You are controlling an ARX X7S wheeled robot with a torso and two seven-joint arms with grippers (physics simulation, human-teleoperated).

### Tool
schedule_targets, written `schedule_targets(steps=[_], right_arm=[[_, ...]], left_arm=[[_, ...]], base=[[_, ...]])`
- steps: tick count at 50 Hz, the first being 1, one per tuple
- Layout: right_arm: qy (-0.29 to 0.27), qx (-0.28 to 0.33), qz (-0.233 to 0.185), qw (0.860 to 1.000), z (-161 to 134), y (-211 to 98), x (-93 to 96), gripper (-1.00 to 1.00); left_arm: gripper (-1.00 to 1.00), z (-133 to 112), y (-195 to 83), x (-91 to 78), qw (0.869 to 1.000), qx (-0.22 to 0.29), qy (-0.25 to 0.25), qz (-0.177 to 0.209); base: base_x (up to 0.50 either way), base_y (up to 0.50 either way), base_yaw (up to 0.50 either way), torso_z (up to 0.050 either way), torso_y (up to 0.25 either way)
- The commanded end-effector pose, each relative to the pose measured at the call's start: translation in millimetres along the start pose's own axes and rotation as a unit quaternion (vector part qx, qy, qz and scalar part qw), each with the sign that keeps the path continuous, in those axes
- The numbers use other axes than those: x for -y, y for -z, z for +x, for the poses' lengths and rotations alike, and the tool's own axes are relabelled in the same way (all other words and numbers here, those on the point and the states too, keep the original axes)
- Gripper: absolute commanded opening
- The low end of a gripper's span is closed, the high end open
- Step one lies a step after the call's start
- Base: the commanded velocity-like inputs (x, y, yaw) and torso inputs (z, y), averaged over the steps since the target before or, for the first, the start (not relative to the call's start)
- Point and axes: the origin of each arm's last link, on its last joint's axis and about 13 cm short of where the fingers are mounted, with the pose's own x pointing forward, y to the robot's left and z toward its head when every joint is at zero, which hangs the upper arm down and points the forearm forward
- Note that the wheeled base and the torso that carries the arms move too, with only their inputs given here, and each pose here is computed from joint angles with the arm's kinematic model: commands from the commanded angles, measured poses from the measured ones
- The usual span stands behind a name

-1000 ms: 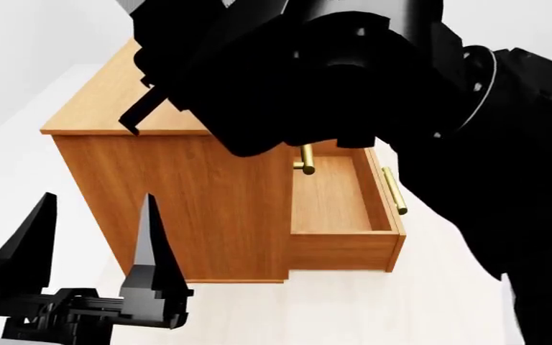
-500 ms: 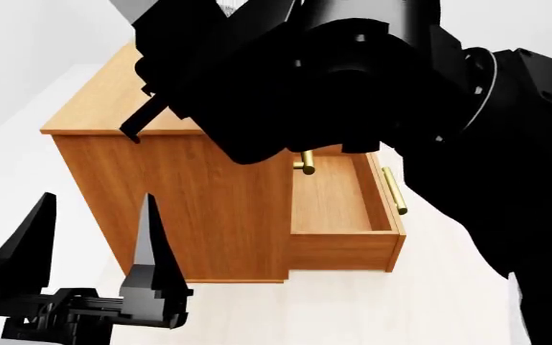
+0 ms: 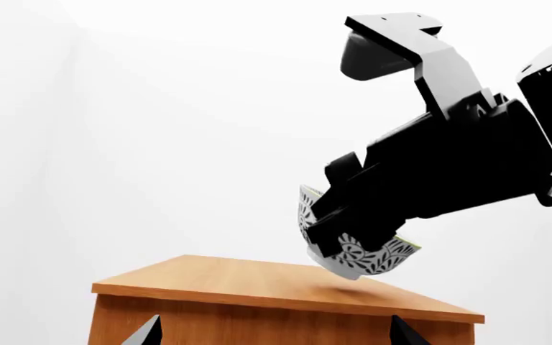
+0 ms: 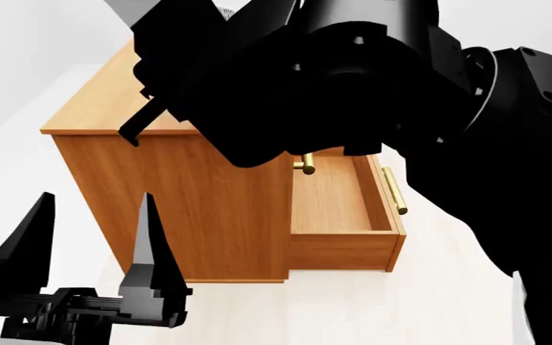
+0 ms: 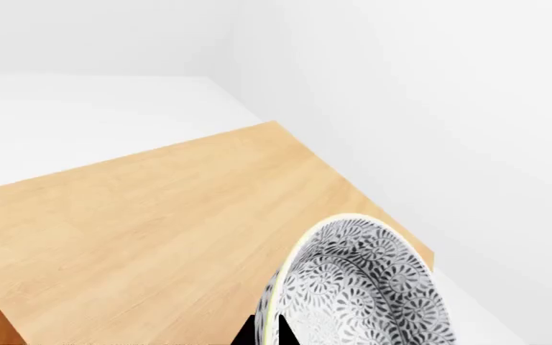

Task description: Put the bowl on top of the cabinet.

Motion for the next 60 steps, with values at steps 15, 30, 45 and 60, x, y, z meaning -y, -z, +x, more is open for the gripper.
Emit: schedule_targets(steps=[15, 30, 45, 60], right_arm=[[-0.016, 0.017, 0.011, 1.000, -1, -2, 1.7, 1.00], [-0.013, 0.021, 0.017, 1.000, -3, -4, 6.7, 1.00], [-0.006, 0.047, 0.038, 0.998, -17, -16, 18.3, 1.00], [0.009, 0.086, 0.081, 0.993, -41, -26, 40.6, 1.00]], left_arm=[[1.00, 0, -1, -0.3, 1.000, 0.000, -0.002, 0.001], [1.00, 0, 0, 0.2, 1.000, 0.000, -0.001, 0.002], [1.00, 0, 0, 0.0, 1.000, 0.000, -0.002, 0.001], [1.00, 1, 0, 0.5, 1.000, -0.001, -0.001, 0.001]], base=[[0.00, 0.00, 0.00, 0.000, 0.000], [0.00, 0.00, 0.00, 0.000, 0.000], [0.00, 0.00, 0.00, 0.000, 0.000], [0.00, 0.00, 0.00, 0.000, 0.000]])
